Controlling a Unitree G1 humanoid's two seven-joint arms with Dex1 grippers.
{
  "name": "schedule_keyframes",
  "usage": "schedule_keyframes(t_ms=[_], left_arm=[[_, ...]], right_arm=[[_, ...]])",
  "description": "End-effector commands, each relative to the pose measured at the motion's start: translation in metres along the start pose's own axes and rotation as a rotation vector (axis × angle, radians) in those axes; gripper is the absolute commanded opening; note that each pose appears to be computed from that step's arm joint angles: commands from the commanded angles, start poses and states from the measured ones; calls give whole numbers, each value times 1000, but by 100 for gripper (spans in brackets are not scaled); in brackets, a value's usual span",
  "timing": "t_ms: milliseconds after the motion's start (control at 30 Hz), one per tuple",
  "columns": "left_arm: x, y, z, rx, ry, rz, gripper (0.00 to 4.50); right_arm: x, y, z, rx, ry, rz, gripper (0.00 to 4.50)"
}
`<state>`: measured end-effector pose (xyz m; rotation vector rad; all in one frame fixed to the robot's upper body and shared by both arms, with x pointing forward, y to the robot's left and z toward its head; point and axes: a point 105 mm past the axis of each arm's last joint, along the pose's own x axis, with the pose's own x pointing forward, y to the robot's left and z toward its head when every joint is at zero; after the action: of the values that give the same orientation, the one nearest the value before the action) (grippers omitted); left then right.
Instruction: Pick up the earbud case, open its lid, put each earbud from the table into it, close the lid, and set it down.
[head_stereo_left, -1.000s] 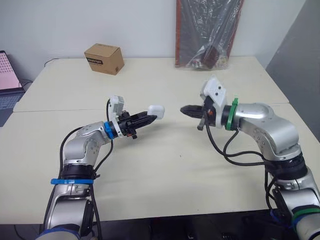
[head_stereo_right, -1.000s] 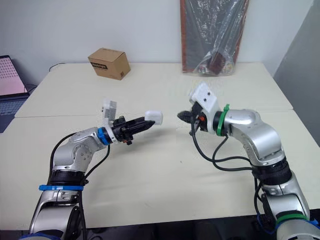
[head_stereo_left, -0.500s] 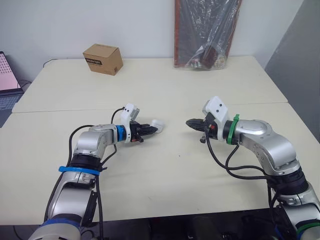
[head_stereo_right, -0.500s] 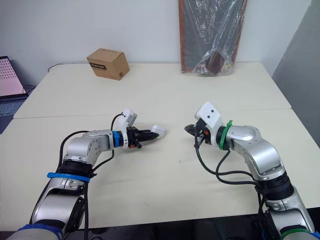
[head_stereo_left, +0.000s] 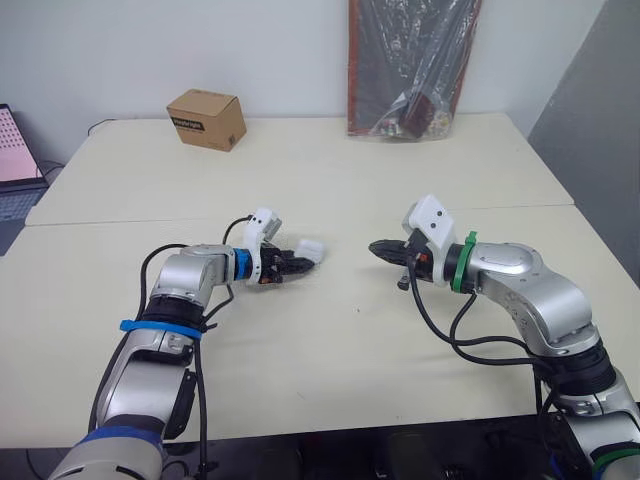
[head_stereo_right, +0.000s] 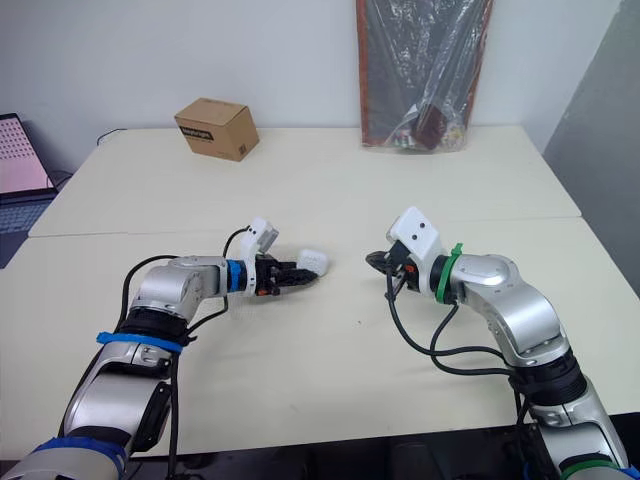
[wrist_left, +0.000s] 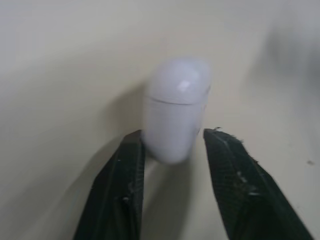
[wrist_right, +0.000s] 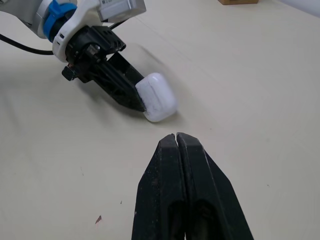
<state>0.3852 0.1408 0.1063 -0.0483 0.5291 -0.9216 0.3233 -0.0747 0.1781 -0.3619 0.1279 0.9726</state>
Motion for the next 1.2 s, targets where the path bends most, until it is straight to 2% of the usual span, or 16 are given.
schedule_keyframes(t_ms=[33,133,400,567,700,833,1000,1200], left_arm=[[-9,11,-3,49,34,60,330],[-18,16,-3,102,46,99,413],[-55,28,-3,186,37,189,413],[-75,20,11,270,-85,245,413],[-81,9,8,374,-184,321,413],[-85,-7,-9,328,-194,312,413],[-91,-21,-24,263,-278,362,413],[-111,-22,-53,225,-302,474,413]], right_arm=[[-1,4,13,-42,-42,12,0],[0,5,13,-43,-42,15,0],[-3,9,17,-34,-79,10,0],[-8,15,26,12,-148,-27,0],[-14,29,28,86,-196,-57,0],[-18,40,18,174,-180,-83,0],[-26,58,-12,244,-92,-98,0],[-38,73,-44,278,-9,-146,0]])
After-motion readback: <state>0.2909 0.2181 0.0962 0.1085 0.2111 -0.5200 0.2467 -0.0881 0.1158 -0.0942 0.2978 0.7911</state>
